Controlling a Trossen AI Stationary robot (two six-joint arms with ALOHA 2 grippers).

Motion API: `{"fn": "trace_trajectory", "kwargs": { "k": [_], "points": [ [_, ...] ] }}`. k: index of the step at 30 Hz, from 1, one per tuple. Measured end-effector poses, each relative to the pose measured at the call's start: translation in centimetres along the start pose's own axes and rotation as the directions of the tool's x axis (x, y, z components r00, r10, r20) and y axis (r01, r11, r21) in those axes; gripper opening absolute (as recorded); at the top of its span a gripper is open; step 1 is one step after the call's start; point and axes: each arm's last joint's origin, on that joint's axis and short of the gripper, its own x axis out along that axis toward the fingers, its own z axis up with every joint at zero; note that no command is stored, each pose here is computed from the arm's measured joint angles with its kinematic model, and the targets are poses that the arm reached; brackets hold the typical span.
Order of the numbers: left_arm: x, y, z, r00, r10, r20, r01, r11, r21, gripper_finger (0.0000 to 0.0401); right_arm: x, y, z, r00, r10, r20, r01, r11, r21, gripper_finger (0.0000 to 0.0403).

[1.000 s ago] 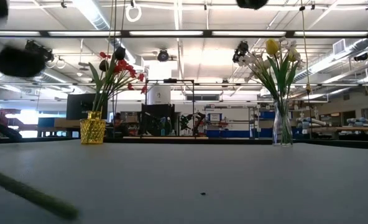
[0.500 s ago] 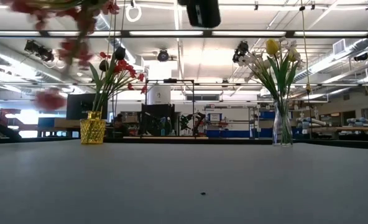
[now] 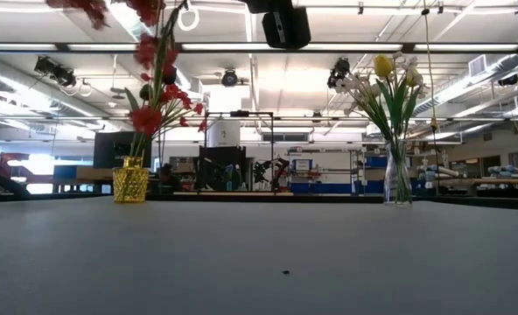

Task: Sort flowers into vase by color
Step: Put the red flowers into the yellow vase

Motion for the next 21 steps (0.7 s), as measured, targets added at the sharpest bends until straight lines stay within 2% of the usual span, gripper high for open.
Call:
{"fn": "trace_trajectory", "kwargs": {
  "k": [3, 5, 6, 9, 12, 14, 15, 17, 18, 19, 20, 21],
  "points": [
    [0.1, 0.2, -0.1, 1.000, 0.002, -0.001, -0.002, 0.999, -0.045, 0.0015, 0.0, 0.0, 0.1, 1.000, 0.000, 0.000, 0.000, 1.000, 0.008, 0.0112],
    [0.4, 0.4, -0.3, 1.000, 0.002, -0.008, -0.003, 0.990, -0.142, 0.0026, 0.0, -0.1, 0.1, 1.000, 0.000, 0.002, 0.000, 1.000, 0.008, 0.0041],
    [0.5, 0.5, -0.4, 1.000, 0.002, -0.012, -0.005, 0.980, -0.200, 0.0034, 0.0, -0.1, 0.1, 1.000, -0.001, 0.003, 0.001, 1.000, 0.004, 0.0025],
    [-0.2, 1.1, -0.9, 1.000, 0.013, 0.010, -0.008, 0.916, -0.401, 0.0067, 0.0, -0.2, 0.2, 0.999, -0.029, 0.032, 0.028, 0.999, 0.018, 0.0020],
    [-1.8, 2.0, -1.6, 0.996, 0.061, 0.068, -0.010, 0.807, -0.591, 0.0110, -0.1, -0.6, 0.2, 0.990, -0.109, 0.092, 0.106, 0.994, 0.036, 0.0020],
    [-3.4, 2.9, -2.5, 0.988, 0.107, 0.111, 0.007, 0.685, -0.729, 0.0140, -0.2, -0.9, 0.3, 0.972, -0.178, 0.154, 0.171, 0.984, 0.055, 0.0020],
    [-4.3, 3.3, -3.2, 0.984, 0.130, 0.124, 0.022, 0.600, -0.800, 0.0156, -0.2, -1.1, 0.4, 0.959, -0.208, 0.193, 0.200, 0.978, 0.058, 0.0020],
    [-6.0, 3.9, -4.7, 0.976, 0.162, 0.148, 0.072, 0.402, -0.913, 0.0185, -0.4, -1.1, 0.6, 0.928, -0.250, 0.278, 0.247, 0.968, 0.045, 0.0020],
    [-6.8, 4.1, -5.4, 0.973, 0.167, 0.157, 0.099, 0.310, -0.946, 0.0199, -0.6, -1.0, 0.7, 0.905, -0.272, 0.327, 0.275, 0.961, 0.038, 0.0020],
    [-7.3, 4.2, -6.0, 0.971, 0.167, 0.170, 0.128, 0.236, -0.963, 0.0210, -0.8, -0.8, 0.7, 0.880, -0.285, 0.380, 0.297, 0.955, 0.028, 0.0020],
    [-7.8, 4.1, -6.5, 0.969, 0.168, 0.181, 0.153, 0.168, -0.974, 0.0221, -1.1, -0.5, 0.8, 0.856, -0.292, 0.426, 0.316, 0.948, 0.014, 0.0020],
    [-8.1, 4.0, -6.9, 0.967, 0.170, 0.190, 0.172, 0.119, -0.978, 0.0231, -1.3, -0.3, 0.8, 0.832, -0.296, 0.470, 0.340, 0.940, -0.010, 0.0019]
  ]
}}
